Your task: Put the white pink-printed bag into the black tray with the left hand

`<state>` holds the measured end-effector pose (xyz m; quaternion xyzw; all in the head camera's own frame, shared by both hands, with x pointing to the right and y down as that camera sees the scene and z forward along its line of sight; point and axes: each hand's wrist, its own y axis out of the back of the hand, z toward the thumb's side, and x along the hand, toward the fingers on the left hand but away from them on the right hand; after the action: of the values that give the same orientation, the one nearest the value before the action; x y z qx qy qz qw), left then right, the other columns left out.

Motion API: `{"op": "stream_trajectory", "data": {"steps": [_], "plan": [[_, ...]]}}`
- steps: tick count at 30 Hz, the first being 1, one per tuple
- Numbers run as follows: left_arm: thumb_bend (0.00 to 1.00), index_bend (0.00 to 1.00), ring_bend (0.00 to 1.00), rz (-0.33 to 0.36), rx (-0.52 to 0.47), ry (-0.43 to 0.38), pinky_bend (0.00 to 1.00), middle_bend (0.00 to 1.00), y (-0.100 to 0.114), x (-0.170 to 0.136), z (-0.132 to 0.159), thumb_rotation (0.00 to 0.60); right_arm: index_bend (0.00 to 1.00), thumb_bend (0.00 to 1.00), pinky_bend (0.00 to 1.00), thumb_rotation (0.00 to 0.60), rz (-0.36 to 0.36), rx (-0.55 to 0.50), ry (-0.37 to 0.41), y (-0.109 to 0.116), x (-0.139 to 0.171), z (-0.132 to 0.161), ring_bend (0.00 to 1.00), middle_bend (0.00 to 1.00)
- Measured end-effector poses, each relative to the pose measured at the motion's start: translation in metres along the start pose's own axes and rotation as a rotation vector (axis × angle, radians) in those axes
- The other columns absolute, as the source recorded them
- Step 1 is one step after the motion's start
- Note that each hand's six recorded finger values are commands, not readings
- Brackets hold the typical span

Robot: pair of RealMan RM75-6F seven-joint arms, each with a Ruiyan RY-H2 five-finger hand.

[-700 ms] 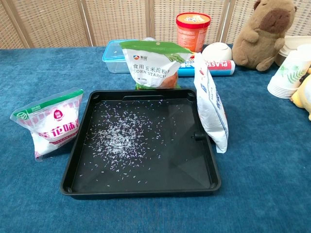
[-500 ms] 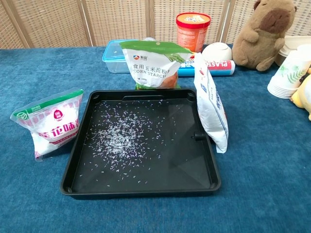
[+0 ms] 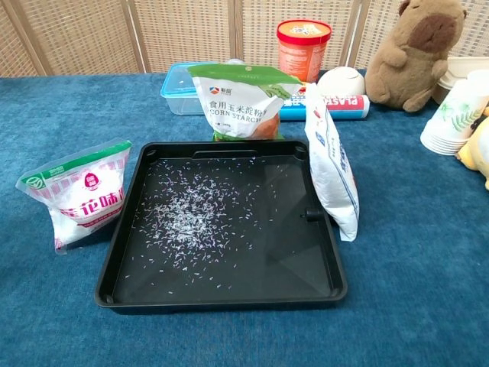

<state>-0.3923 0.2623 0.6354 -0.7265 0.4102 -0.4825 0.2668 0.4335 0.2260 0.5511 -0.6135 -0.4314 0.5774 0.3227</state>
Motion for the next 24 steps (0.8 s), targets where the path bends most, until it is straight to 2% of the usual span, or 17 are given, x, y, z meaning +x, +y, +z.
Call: {"op": "stream_trajectory", "data": {"steps": [3,6,16,20,24], "plan": [[0.01,0.09,0.0,-0.04,-0.053,-0.021,0.08,0.0,-0.022,0.008,0.012,0.6,0.0,0.0,0.07,0.6,0.001,0.0,0.001,0.0,0.0,0.001,0.0,0.0],[0.01,0.09,0.0,-0.047,-0.084,-0.032,0.08,0.0,-0.033,0.014,0.02,0.6,0.0,0.0,0.07,0.6,0.002,0.0,0.003,-0.001,0.0,0.001,0.0,0.0],[0.01,0.09,0.0,-0.022,-0.122,-0.039,0.08,0.0,-0.053,0.033,0.034,0.6,0.0,0.0,0.07,0.6,0.004,-0.011,0.0,0.001,0.0,-0.001,0.0,0.0],[0.02,0.09,0.06,-0.029,-0.129,-0.048,0.13,0.02,-0.058,0.044,0.042,0.6,0.0,0.0,0.07,0.6,0.008,-0.014,-0.002,0.0,-0.001,-0.002,0.0,0.0],[0.02,0.09,0.06,-0.026,-0.099,-0.065,0.16,0.04,-0.061,0.053,0.051,0.6,0.01,0.0,0.07,0.6,0.014,-0.015,-0.005,-0.001,-0.002,-0.003,0.0,0.0]]}}
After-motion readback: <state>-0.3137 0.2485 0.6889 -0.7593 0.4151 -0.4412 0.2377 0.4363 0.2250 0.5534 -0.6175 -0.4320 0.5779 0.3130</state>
